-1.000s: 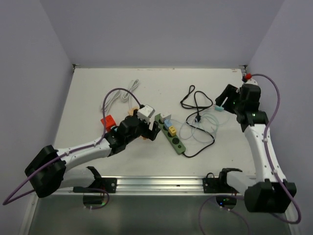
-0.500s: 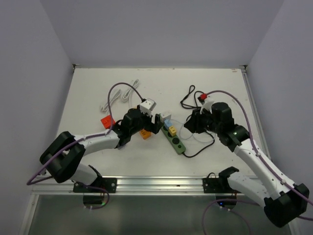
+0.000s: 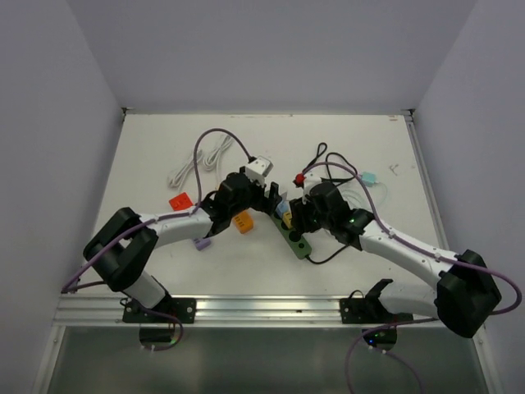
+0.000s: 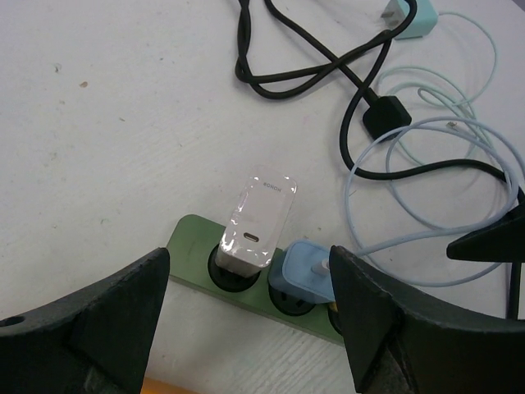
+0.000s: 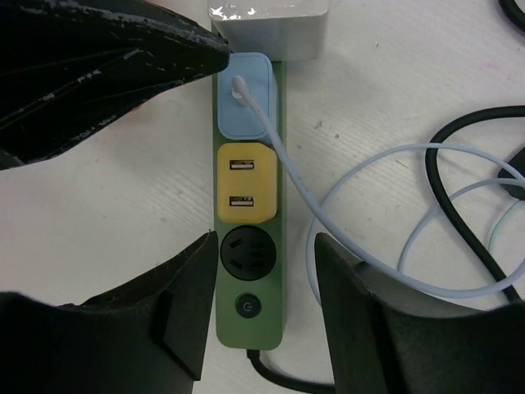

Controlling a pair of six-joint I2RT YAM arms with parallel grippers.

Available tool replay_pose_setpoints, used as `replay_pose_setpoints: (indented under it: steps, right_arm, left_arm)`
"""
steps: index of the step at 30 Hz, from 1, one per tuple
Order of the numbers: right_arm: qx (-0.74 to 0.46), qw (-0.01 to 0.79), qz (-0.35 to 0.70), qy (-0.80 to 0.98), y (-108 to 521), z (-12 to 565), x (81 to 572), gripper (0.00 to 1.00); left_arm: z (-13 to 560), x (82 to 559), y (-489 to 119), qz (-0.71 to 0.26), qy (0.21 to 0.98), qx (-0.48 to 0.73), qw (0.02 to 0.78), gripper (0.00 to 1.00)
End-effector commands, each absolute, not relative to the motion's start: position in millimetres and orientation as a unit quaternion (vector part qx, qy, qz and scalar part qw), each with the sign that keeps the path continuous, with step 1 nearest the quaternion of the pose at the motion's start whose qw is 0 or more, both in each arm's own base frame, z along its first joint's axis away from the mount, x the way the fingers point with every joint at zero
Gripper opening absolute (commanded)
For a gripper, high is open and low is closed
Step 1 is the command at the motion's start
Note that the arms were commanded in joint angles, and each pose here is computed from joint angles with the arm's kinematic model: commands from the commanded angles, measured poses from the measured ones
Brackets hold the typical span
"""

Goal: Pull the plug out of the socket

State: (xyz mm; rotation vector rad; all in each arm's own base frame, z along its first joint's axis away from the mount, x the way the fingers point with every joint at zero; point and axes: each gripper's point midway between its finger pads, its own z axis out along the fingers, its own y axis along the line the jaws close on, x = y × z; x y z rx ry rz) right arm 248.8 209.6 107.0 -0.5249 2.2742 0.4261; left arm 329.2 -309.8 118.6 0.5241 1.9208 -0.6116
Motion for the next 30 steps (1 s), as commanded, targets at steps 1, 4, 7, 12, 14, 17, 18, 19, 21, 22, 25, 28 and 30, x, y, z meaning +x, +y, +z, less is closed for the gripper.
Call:
replay_pose_setpoints:
  steps: [1,4,7,12,14,17,18,19,21,22,25,28,30]
  right_arm:
    - [-0.211,0.425,0.142,0.869,218.3,108.9,268.8,0.55]
    - [-0.211,0.436,0.116,0.867,220.9,103.1,273.7,0.61]
    - [-0.211,0.441,0.123,0.864,224.7,101.1,274.8,0.62]
    - [-0.213,0.432,0.126,0.867,232.2,91.9,278.5,0.61]
    - [-0.210,0.433,0.127,0.867,235.9,88.6,283.2,0.59]
    - [-0.211,0.429,0.133,0.868,240.0,84.3,282.8,0.52]
    - [-0.211,0.431,0.134,0.867,241.0,84.8,283.4,0.50]
    - [-0.212,0.429,0.137,0.867,242.3,83.5,281.9,0.48]
    - [-0.210,0.429,0.140,0.867,243.3,83.0,281.7,0.39]
    - [-0.209,0.428,0.142,0.868,243.7,82.4,281.5,0.35]
    - [-0.204,0.430,0.156,0.865,247.8,85.5,280.2,0.21]
    - [-0.200,0.426,0.172,0.866,252.6,87.4,277.8,0.08]
    - [-0.192,0.419,0.187,0.867,256.2,87.6,274.3,0.00]
  left_arm:
    - [119.2,337.4,-317.1,-0.244,0.788,0.229,0.516,0.82]
    - [110.9,339.1,-317.6,-0.240,0.791,0.230,0.513,0.82]
    - [103.2,340.7,-319.2,-0.239,0.796,0.229,0.507,0.82]
    - [92.4,340.5,-317.8,-0.233,0.803,0.228,0.499,0.82]
    - [90.9,339.4,-316.2,-0.233,0.804,0.226,0.498,0.81]
    - [86.6,336.5,-313.5,-0.232,0.806,0.224,0.496,0.81]
    - [83.2,334.9,-311.7,-0.230,0.809,0.224,0.493,0.81]
    - [80.6,333.1,-311.5,-0.231,0.810,0.224,0.490,0.81]
    - [77.3,330.9,-309.6,-0.230,0.812,0.224,0.488,0.81]
    - [74.8,330.0,-308.4,-0.229,0.813,0.223,0.486,0.81]
    - [67.9,325.2,-303.3,-0.223,0.819,0.217,0.482,0.80]
    - [59.2,315.7,-298.6,-0.230,0.822,0.211,0.476,0.80]
    - [46.6,307.7,-293.9,-0.231,0.829,0.211,0.463,0.80]
